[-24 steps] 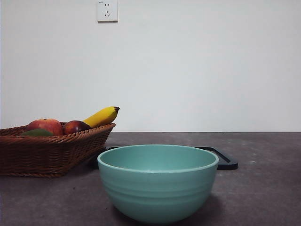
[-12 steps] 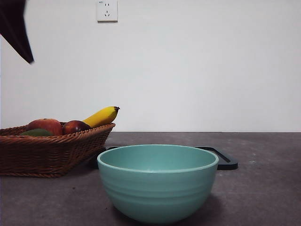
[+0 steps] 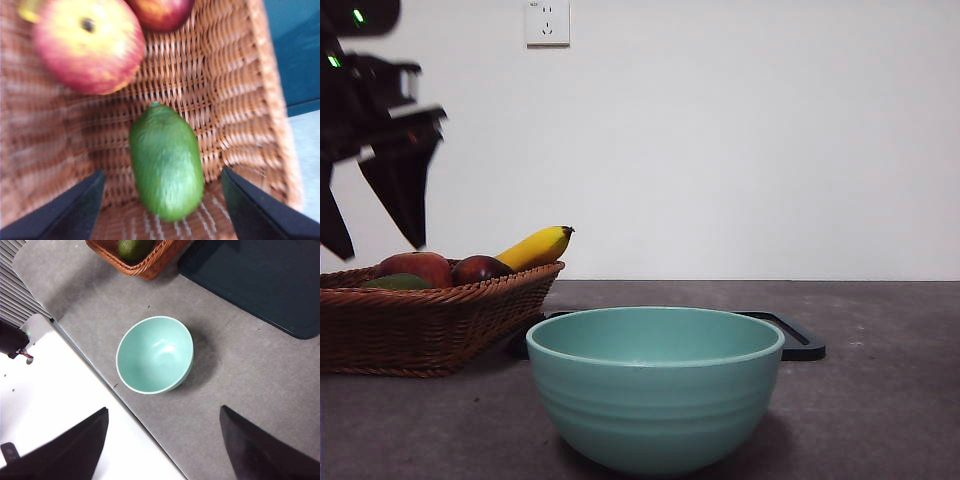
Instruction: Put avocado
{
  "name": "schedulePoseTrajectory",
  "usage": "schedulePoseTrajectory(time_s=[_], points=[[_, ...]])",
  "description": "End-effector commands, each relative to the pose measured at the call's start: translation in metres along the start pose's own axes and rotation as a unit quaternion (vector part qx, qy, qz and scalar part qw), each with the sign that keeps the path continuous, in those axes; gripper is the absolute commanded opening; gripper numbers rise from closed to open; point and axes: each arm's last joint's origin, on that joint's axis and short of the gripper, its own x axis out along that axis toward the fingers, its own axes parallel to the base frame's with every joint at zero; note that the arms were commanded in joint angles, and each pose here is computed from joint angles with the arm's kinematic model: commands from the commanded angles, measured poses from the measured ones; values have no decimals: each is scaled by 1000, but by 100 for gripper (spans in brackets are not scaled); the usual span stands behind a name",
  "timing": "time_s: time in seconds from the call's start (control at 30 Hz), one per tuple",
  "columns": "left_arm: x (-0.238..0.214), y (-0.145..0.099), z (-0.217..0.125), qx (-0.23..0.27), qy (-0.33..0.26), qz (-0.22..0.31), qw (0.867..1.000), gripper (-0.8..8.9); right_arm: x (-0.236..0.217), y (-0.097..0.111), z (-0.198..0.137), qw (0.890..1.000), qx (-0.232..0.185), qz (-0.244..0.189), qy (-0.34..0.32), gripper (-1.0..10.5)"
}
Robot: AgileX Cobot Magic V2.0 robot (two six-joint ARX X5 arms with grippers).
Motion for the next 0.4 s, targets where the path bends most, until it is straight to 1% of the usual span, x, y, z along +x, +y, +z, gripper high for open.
schedulePoseTrajectory(time_s=[0.03, 0.27, 0.4], points=[[11, -3, 8, 13, 3, 1, 1000, 377, -3, 2, 5, 1000, -10, 3, -9, 357], [40, -3, 9, 16, 38, 12, 999, 378, -3, 2, 5, 1000, -10, 3, -9, 357], [50, -3, 9, 16, 46, 13, 999, 378, -3, 2, 5, 1000, -10, 3, -10, 357]])
